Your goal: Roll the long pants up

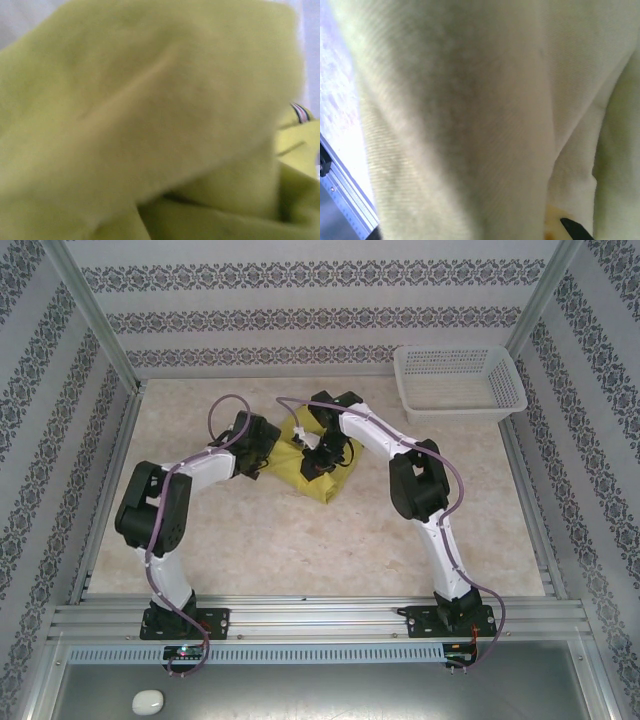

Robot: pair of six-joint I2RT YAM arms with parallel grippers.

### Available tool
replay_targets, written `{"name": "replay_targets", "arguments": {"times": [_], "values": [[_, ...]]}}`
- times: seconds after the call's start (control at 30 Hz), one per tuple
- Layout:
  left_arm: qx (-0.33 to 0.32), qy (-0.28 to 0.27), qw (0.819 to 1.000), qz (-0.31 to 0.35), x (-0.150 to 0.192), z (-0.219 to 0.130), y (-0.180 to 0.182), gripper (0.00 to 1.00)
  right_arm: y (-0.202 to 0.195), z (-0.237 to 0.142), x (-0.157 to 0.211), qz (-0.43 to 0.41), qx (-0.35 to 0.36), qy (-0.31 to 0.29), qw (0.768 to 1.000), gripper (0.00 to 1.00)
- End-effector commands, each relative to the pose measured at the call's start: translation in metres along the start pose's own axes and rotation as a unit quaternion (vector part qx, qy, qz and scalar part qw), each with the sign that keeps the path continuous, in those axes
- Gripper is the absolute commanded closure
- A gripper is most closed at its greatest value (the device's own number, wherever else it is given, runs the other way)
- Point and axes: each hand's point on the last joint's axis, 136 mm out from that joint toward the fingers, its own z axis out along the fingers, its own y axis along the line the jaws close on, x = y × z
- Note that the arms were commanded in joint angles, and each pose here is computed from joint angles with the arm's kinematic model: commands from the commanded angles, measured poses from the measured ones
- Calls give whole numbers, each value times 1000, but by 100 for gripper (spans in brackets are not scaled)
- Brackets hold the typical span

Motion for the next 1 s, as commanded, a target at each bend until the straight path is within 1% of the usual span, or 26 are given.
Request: {"name": "replay_targets", "arguments": {"times": [0.0, 0.03, 0.07, 0.1, 0.13, 0.17, 0.2, 0.23, 0.27, 0.3, 0.33, 0.37, 0.4, 0.47, 0.5, 0.6, 0.67, 0.7, 0.8, 0.83, 0.93, 0.97], "values": [[23, 25, 999, -12, 6, 15, -10, 0, 12, -22, 11, 7, -6, 0, 1000, 100], [21, 26, 999, -13, 6, 18, -8, 0, 11, -23, 11, 6, -2, -1, 1000, 100], [18, 29, 999, -12, 7, 21, -6, 15, 9, -24, 11, 4, 5, -1, 1000, 100], [17, 33, 999, -12, 9, 23, -6, 41, 8, -25, 12, 0, 18, -1, 1000, 91], [12, 35, 999, -13, 9, 25, -4, 68, 4, -27, 13, -7, 44, -1, 999, 73], [6, 39, 999, -13, 10, 27, -2, 89, -3, -31, 15, -15, 84, -2, 996, 51], [2, 44, 999, -13, 11, 29, -1, 100, -11, -37, 15, -27, 134, -9, 991, 33], [0, 49, 999, -13, 12, 30, 0, 100, -18, -43, 16, -35, 183, -13, 982, 25], [-3, 53, 998, -14, 13, 31, 1, 100, -25, -52, 18, -48, 244, -17, 969, 23], [-7, 57, 998, -15, 13, 31, 2, 100, -27, -64, 18, -65, 305, -28, 950, 15], [-8, 59, 998, -16, 13, 31, 2, 100, -29, -79, 17, -81, 369, -42, 925, 10], [-12, 62, 998, -16, 14, 31, 3, 100, -25, -97, 15, -98, 432, -61, 895, 5], [-16, 64, 998, -16, 13, 30, 4, 100, -14, -111, 14, -119, 482, -81, 864, 2], [-21, 68, 997, -14, 13, 28, 4, 100, 14, -127, 14, -147, 538, -108, 823, 2], [-23, 69, 997, -15, 12, 28, 5, 100, 28, -127, 16, -160, 555, -115, 808, 2], [-22, 74, 997, -16, 13, 27, 4, 100, 53, -108, 18, -203, 608, -110, 759, 2], [-18, 78, 997, -18, 13, 25, 1, 100, 51, -89, 16, -213, 632, -97, 738, 2], [-18, 82, 996, -19, 14, 25, 1, 100, 47, -82, 15, -212, 641, -91, 732, 2], [-16, 91, 996, -18, 18, 23, 1, 100, 25, -58, 8, -213, 668, -68, 710, 2], [-14, 92, 996, -18, 17, 21, 0, 100, 18, -51, 7, -214, 673, -59, 705, 2], [-12, 91, 996, -13, 16, 15, -2, 100, -5, -31, 7, -204, 664, -31, 719, 2], [-11, 90, 996, -13, 15, 14, -2, 100, -14, -27, 7, -203, 669, -20, 714, 2]]}}
